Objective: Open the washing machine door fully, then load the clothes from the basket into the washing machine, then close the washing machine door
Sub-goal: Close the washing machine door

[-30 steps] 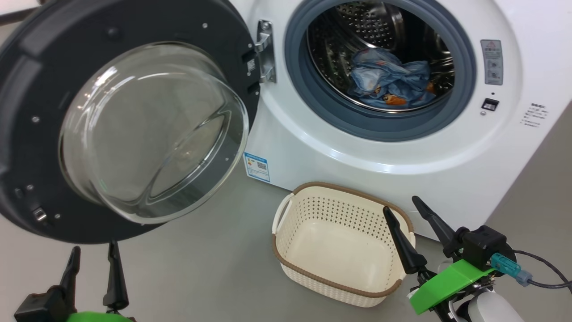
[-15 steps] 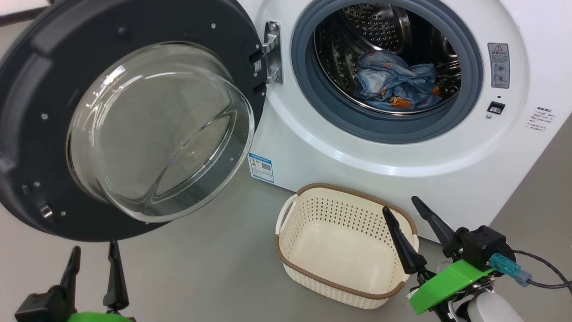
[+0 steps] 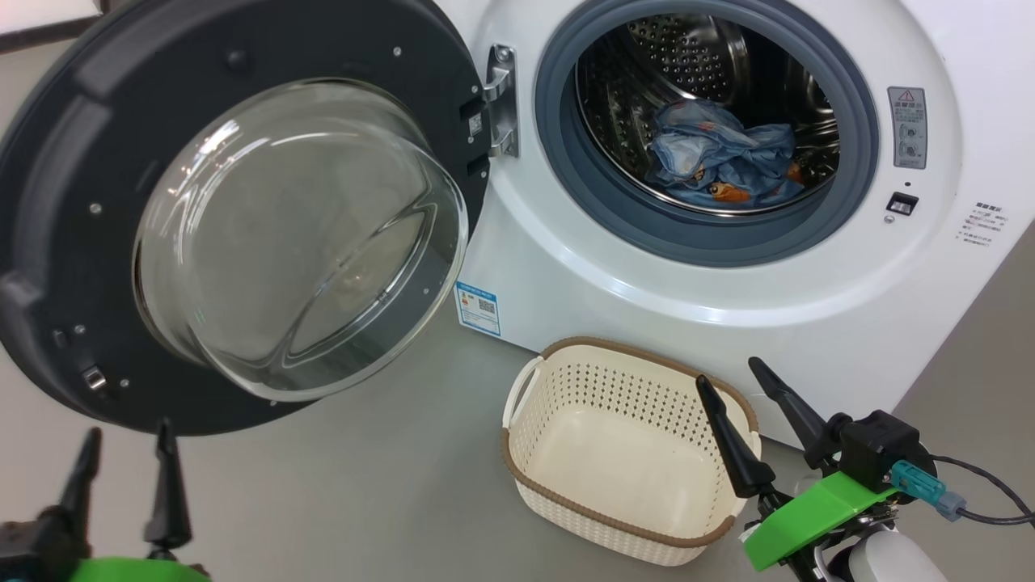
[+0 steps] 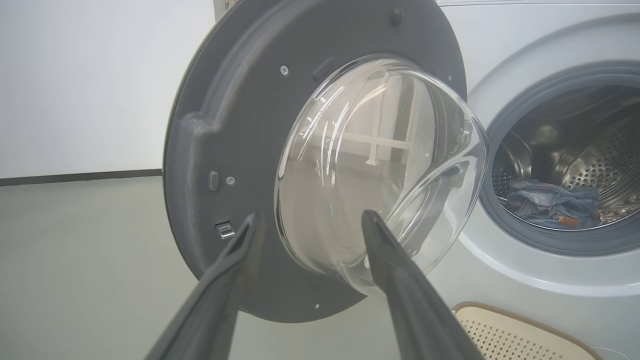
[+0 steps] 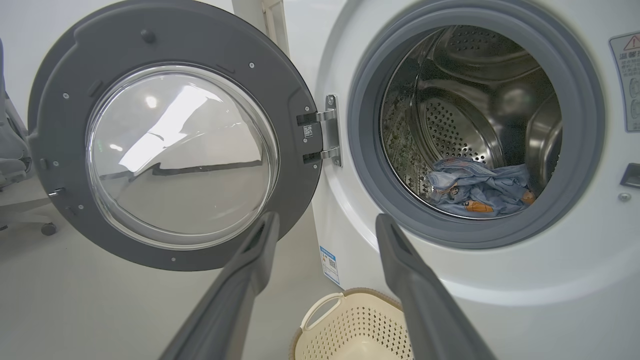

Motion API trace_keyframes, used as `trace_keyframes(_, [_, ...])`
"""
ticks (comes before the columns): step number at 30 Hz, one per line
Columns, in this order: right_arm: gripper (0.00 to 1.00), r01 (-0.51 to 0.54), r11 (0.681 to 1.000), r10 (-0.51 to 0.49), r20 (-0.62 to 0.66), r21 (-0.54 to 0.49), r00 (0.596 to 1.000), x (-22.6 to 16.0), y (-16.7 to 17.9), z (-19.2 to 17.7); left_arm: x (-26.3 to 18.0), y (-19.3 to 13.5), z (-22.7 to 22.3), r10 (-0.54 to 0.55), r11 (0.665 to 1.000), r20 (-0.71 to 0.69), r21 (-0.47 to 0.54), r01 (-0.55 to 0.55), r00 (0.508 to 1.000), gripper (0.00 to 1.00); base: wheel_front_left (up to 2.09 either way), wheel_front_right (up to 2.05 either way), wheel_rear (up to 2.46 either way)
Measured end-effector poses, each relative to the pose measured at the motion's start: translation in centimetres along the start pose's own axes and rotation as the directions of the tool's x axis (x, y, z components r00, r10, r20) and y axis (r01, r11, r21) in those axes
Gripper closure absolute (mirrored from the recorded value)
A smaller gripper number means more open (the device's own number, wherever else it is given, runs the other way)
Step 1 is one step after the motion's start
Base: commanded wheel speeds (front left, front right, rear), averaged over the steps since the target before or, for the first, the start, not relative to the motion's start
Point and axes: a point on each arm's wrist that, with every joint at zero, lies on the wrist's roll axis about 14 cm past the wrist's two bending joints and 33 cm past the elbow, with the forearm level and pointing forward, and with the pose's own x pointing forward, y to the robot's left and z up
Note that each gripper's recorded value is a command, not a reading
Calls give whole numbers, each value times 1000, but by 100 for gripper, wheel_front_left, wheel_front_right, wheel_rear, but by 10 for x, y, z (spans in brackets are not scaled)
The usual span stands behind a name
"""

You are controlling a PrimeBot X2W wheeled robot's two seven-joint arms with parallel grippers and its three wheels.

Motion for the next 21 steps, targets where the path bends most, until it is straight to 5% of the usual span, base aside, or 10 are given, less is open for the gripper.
trace_keyframes(1, [0, -1, 1000, 1, 0, 0, 1000, 0, 1, 0, 0, 3, 4, 2, 1000, 8, 6, -2, 1000, 5, 0, 0, 0])
trace_keyframes(3, [0, -4, 1000, 4, 2, -2, 1000, 0, 2, 1, 2, 10, 14, 11, 1000, 34, 11, -11, 999, 57, 0, 0, 0])
trace_keyframes(4, [0, -5, 1000, 5, 3, -3, 1000, 0, 2, 2, 3, 13, 20, 14, 1000, 48, 15, -15, 999, 97, 0, 0, 0])
trace_keyframes(16, [0, 11, 1000, -11, -13, -6, 1000, -7, -5, -3, 45, 43, 111, 59, 990, 271, -143, -21, 961, 100, 0, 0, 0])
trace_keyframes(21, [0, 29, 999, -29, -24, -14, 999, -13, -14, -6, 67, 74, 109, 167, 905, 240, -423, -52, 956, 100, 0, 0, 0])
